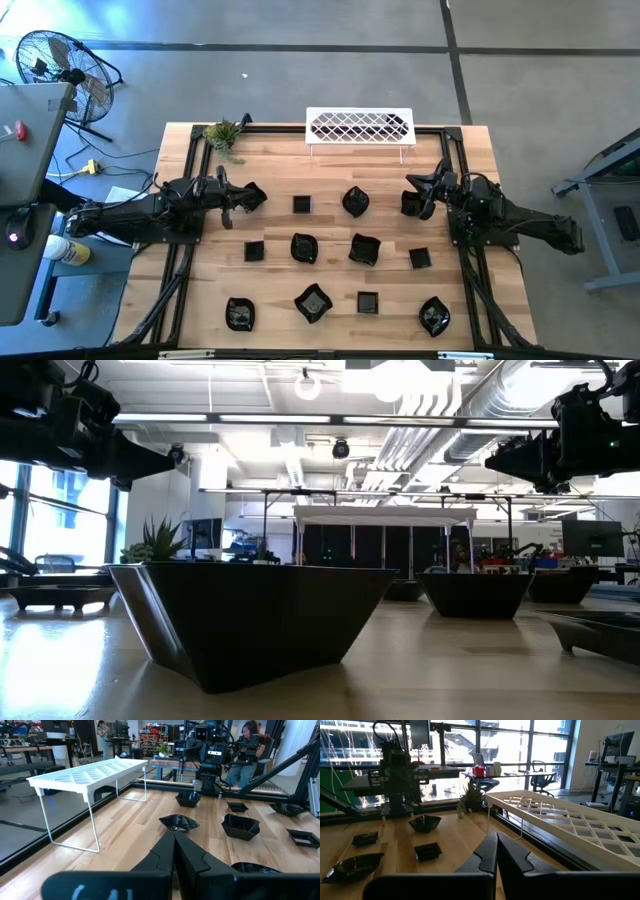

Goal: Pick & Place Mini shaped plates

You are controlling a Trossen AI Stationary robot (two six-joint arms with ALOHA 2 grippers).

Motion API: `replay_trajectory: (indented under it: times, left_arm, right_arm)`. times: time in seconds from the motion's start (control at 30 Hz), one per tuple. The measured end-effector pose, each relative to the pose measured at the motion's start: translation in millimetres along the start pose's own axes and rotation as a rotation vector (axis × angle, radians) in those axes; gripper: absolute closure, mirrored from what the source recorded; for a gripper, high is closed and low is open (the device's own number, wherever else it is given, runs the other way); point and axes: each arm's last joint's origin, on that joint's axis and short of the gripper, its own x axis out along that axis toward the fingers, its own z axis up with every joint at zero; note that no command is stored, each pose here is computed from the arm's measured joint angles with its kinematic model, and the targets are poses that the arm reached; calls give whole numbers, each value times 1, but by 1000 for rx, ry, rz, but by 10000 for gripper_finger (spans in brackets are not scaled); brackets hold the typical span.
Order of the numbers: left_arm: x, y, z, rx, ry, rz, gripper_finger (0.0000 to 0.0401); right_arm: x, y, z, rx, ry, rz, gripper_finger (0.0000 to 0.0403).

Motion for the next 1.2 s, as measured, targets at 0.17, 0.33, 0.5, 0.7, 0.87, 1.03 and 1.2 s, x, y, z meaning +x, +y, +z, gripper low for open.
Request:
replay_trajectory:
  times: [0.17, 0.33, 0.5, 0.7, 0.87, 1.03, 1.2]
  left_arm:
    - [0, 0, 0, 0, -1, -4, 400]
    - [0, -2, 0, 0, 3, -57, 400]
    - [0, -2, 0, 0, 3, -82, 400]
    - [0, -3, -1, 0, 11, -105, 400]
    - [0, -3, -1, 0, 10, -106, 400]
    - [0, -3, -1, 0, 10, -106, 400]
    - [0, -3, -1, 5, 10, -88, 400]
  right_arm:
    - [0, 0, 0, 0, 0, 0, 398]
    - [0, -2, 2, -179, -19, -57, 398]
    - [0, -3, 3, -299, -14, -111, 398]
    - [0, -1, 8, -217, -74, -42, 398]
    - [-2, 0, 19, -104, -200, 2, 398]
    - [-4, 3, 29, 9, -267, 134, 399]
    - [-2, 2, 43, 78, -73, 96, 401]
